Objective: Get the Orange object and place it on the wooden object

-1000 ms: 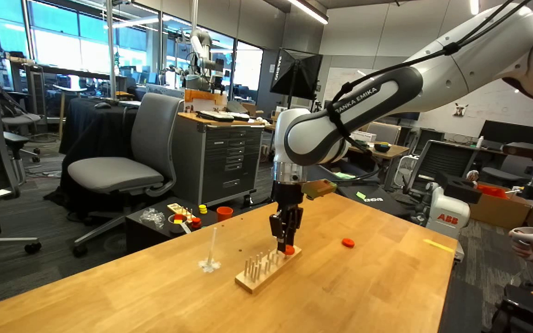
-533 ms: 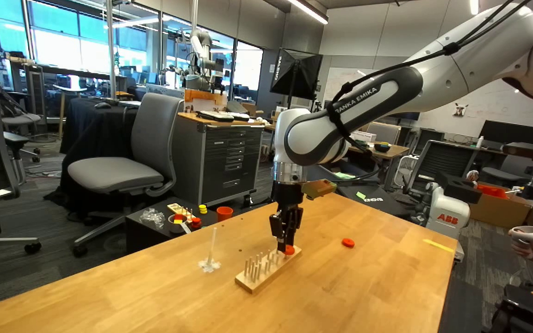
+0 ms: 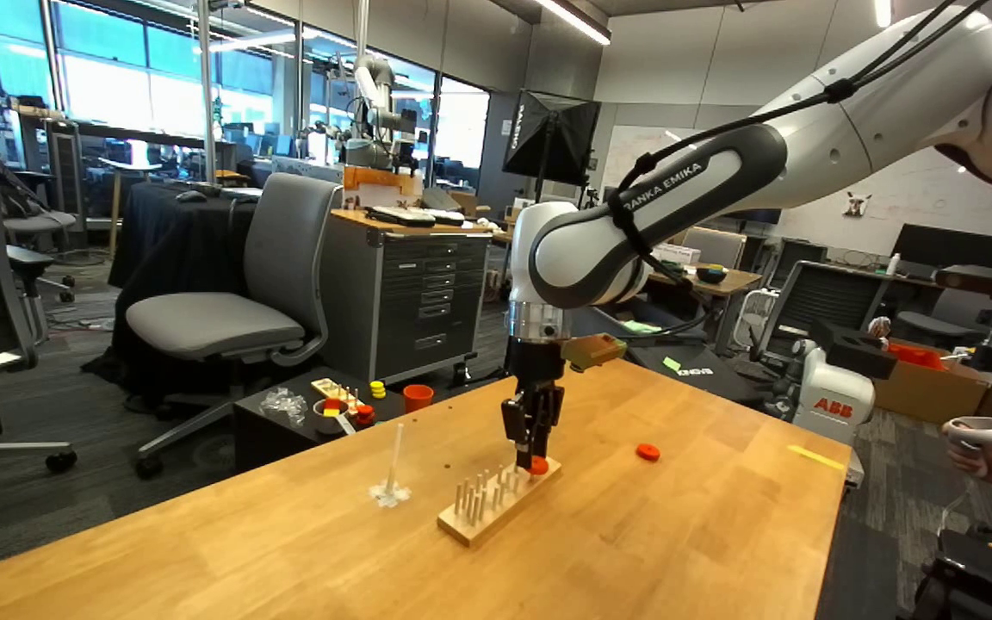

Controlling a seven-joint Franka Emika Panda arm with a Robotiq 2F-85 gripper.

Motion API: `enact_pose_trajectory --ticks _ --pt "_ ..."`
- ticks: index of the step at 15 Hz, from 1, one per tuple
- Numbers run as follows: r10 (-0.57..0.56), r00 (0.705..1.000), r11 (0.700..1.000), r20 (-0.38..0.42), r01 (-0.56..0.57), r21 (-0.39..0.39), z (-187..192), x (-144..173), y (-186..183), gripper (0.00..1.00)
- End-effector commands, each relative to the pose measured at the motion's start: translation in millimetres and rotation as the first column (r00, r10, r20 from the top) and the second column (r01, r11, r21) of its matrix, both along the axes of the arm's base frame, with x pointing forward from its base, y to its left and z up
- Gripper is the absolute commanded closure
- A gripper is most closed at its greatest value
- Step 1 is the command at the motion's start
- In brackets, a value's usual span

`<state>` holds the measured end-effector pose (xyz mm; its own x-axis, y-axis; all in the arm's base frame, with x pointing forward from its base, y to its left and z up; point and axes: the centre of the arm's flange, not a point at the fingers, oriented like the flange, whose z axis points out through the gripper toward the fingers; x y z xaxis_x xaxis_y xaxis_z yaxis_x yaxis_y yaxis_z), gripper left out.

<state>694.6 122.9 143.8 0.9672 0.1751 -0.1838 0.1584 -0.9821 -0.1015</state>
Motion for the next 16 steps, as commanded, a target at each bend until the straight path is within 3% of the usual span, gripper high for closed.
enact_pose_trajectory --ticks 1,16 --pt "0.001 1.0 1.0 0.001 -0.001 0.011 8 6 2 0.84" --pt "0.005 1.0 1.0 0.022 -0.005 0.018 18 8 6 0.84"
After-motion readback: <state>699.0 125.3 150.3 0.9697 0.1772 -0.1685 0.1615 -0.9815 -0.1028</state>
